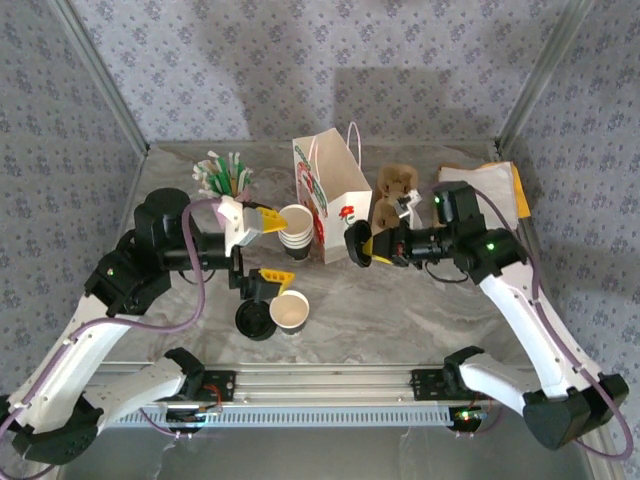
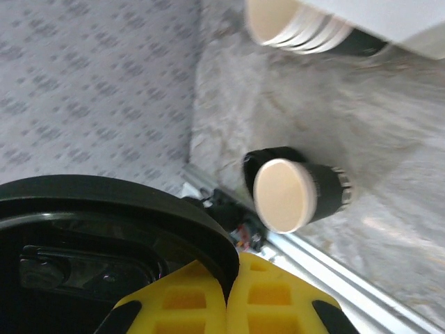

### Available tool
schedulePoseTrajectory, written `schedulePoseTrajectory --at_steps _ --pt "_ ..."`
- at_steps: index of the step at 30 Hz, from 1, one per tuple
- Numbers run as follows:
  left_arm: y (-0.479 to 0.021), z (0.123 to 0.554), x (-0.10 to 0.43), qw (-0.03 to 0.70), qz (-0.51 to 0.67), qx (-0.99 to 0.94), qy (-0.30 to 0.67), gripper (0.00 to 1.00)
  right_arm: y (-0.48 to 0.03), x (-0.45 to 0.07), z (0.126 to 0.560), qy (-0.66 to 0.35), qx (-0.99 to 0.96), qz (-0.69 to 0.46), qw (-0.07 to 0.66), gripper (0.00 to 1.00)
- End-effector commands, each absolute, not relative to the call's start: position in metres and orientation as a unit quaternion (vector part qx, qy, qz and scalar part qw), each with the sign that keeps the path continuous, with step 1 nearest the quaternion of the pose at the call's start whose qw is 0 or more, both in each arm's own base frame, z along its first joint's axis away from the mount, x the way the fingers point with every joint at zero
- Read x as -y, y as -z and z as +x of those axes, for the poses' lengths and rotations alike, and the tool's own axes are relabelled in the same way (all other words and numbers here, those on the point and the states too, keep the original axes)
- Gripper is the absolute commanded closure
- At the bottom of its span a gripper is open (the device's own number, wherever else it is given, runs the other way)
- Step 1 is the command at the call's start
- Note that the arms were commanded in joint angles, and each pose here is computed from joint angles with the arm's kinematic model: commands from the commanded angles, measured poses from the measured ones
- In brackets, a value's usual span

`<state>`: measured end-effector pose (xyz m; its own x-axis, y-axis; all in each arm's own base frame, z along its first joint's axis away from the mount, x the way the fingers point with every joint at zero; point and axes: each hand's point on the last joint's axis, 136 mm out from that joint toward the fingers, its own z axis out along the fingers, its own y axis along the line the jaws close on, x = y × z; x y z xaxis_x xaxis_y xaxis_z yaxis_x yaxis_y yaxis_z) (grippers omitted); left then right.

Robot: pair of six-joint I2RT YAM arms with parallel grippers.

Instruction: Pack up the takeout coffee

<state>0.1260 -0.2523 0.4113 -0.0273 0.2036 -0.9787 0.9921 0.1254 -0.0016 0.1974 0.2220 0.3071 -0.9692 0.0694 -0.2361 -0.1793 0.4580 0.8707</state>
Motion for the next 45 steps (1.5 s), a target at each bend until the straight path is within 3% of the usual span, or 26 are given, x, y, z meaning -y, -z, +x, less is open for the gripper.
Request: schedulePoseTrajectory --at_steps 1,13,45 --pt "-0.422 0.119 0.266 0.509 0.555 -0.507 0.419 0.00 -0.359 -0.237 0.184 -0.591 -0.790 -0.114 0.119 0.94" --pt "-0.430 0.147 0.307 0.530 0.486 -0.503 0.480 0.00 -0.403 -0.257 0.188 -0.638 -0.744 -0.152 0.129 0.94" --pt "-0.462 0.153 0.334 0.563 0.468 -0.461 0.501 0.00 -0.409 -0.277 0.181 -0.653 -0.725 -0.172 0.134 0.95"
